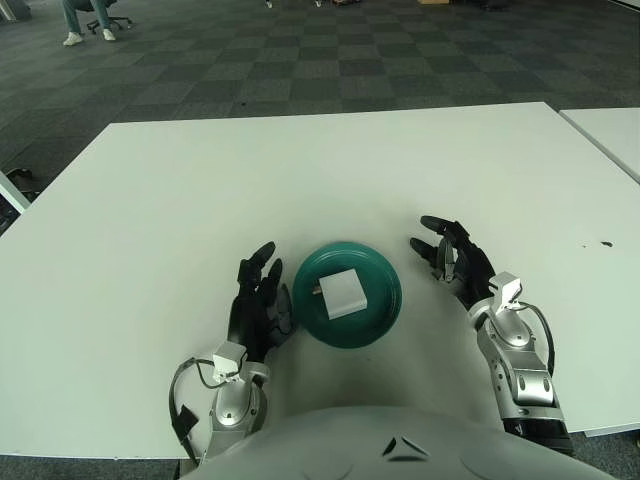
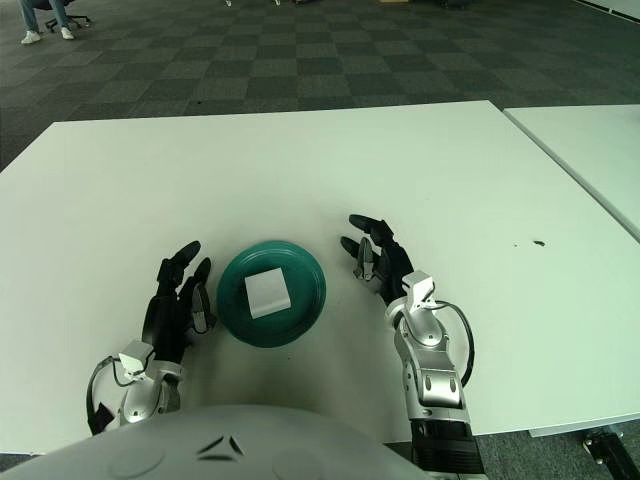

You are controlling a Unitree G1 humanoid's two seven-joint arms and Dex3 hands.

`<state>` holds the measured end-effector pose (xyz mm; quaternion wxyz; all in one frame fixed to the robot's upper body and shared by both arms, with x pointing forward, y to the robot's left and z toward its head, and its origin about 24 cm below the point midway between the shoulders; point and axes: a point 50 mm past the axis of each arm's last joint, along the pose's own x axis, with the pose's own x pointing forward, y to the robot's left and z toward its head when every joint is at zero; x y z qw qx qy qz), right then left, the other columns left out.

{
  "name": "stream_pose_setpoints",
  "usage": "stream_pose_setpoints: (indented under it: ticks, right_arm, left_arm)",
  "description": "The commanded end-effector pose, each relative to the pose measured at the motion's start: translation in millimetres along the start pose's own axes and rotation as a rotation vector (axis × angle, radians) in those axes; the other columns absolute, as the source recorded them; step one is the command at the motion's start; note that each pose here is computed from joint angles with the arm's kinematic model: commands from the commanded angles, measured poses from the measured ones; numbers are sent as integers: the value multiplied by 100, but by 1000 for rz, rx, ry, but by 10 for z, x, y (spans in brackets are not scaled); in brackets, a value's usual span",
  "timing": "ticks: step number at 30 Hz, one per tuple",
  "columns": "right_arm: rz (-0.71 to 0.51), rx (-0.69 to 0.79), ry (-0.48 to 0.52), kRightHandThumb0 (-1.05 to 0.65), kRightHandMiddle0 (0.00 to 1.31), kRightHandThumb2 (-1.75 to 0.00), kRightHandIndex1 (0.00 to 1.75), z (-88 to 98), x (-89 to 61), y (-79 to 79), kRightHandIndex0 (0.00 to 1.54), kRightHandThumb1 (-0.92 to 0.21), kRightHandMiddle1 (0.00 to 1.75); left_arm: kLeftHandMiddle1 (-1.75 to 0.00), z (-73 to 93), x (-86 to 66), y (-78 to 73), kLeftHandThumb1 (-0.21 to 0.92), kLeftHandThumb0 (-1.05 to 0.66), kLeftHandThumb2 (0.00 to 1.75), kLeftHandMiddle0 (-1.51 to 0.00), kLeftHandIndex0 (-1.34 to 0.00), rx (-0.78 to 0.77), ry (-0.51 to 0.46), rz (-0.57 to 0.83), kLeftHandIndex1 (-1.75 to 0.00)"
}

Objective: Put the charger into the plate.

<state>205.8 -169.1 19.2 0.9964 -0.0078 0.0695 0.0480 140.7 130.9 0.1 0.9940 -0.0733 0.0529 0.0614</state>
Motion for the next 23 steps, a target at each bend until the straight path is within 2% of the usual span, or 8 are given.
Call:
stream_pose_setpoints:
  ticks: [1, 11, 17, 23]
  right_arm:
    - [-24, -26, 92, -82, 4, -87, 1, -212, -138, 71, 49, -92, 78]
    - [-79, -61, 57, -82, 0, -88, 0, -288, -196, 164, 33, -92, 50]
    - [-104, -31, 85, -82, 0, -87, 0, -440, -181, 211, 27, -92, 44]
    - [-133, 1, 55, -82, 0, -84, 0, -450, -215, 245, 20, -92, 39]
  left_arm:
    - [0, -97, -64, 53, 92, -87, 100, -37, 0, 7, 72, 16, -80]
    - [0, -73, -86, 62, 92, -87, 101, -35, 0, 17, 69, 12, -78]
    - [0, -62, -98, 70, 92, -88, 100, -34, 0, 32, 63, 13, -76]
    - [0, -57, -107, 75, 92, -89, 101, -32, 0, 45, 66, 13, -74]
